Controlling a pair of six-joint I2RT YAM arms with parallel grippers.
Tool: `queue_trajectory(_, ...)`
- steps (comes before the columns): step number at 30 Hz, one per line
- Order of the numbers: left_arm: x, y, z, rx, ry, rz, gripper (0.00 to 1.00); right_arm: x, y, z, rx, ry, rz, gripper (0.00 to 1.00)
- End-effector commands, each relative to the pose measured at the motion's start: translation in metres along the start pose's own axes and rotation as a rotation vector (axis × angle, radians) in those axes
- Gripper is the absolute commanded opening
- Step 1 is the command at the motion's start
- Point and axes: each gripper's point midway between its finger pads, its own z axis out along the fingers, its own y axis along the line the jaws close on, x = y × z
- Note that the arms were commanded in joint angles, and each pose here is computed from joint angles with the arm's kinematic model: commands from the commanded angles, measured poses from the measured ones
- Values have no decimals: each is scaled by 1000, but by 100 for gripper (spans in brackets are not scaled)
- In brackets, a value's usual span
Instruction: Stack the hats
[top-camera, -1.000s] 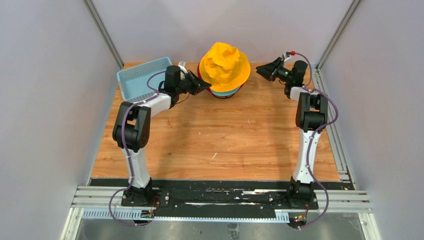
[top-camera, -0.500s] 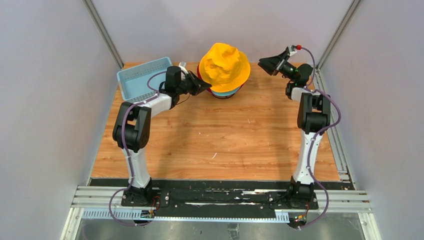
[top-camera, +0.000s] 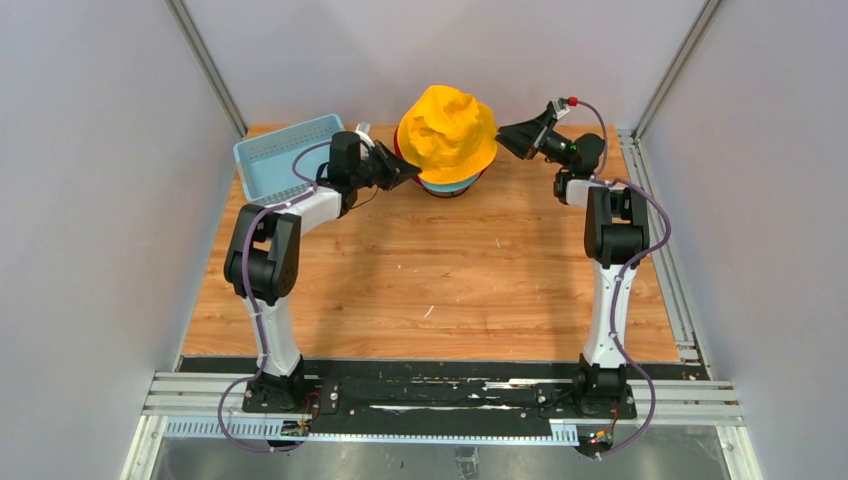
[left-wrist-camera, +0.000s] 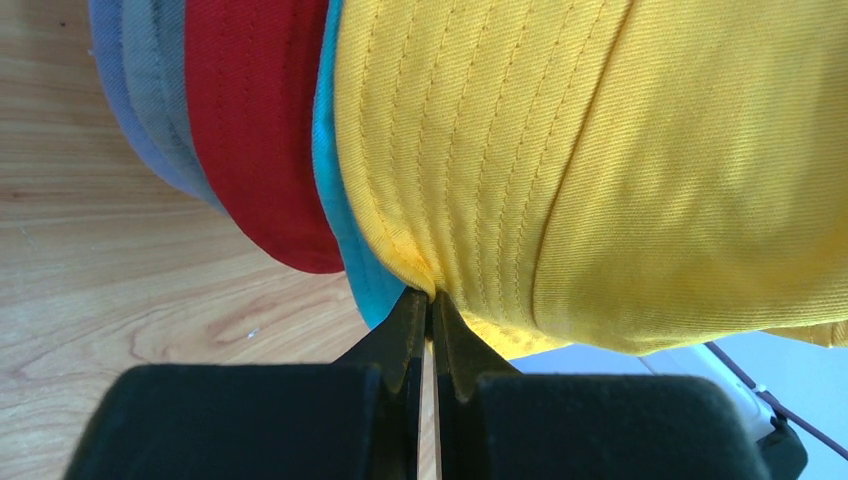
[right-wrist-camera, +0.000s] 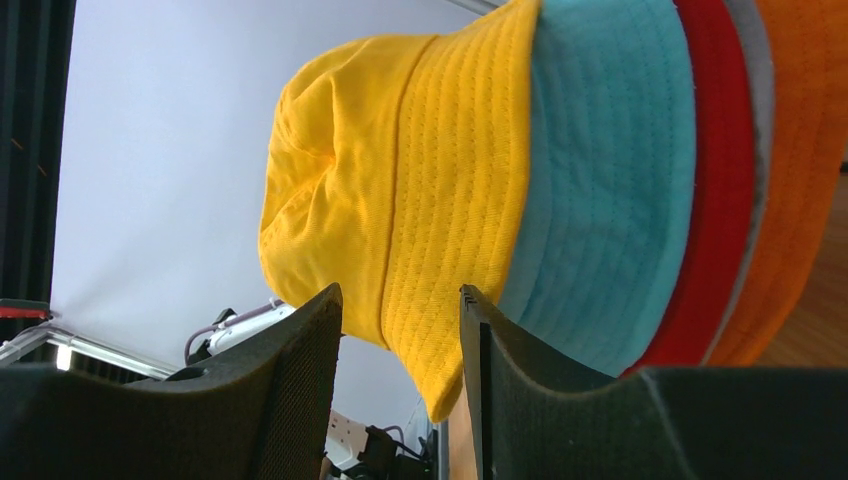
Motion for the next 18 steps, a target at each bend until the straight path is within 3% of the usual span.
queue_trajectory(1,-14,-7,-9,10,-34,27,5,12,0,0,-16,23,-31,47)
queue_trajectory(18,-38,-2,-1,10,-60,21,5,25,-7,15,-15,68,-23,47)
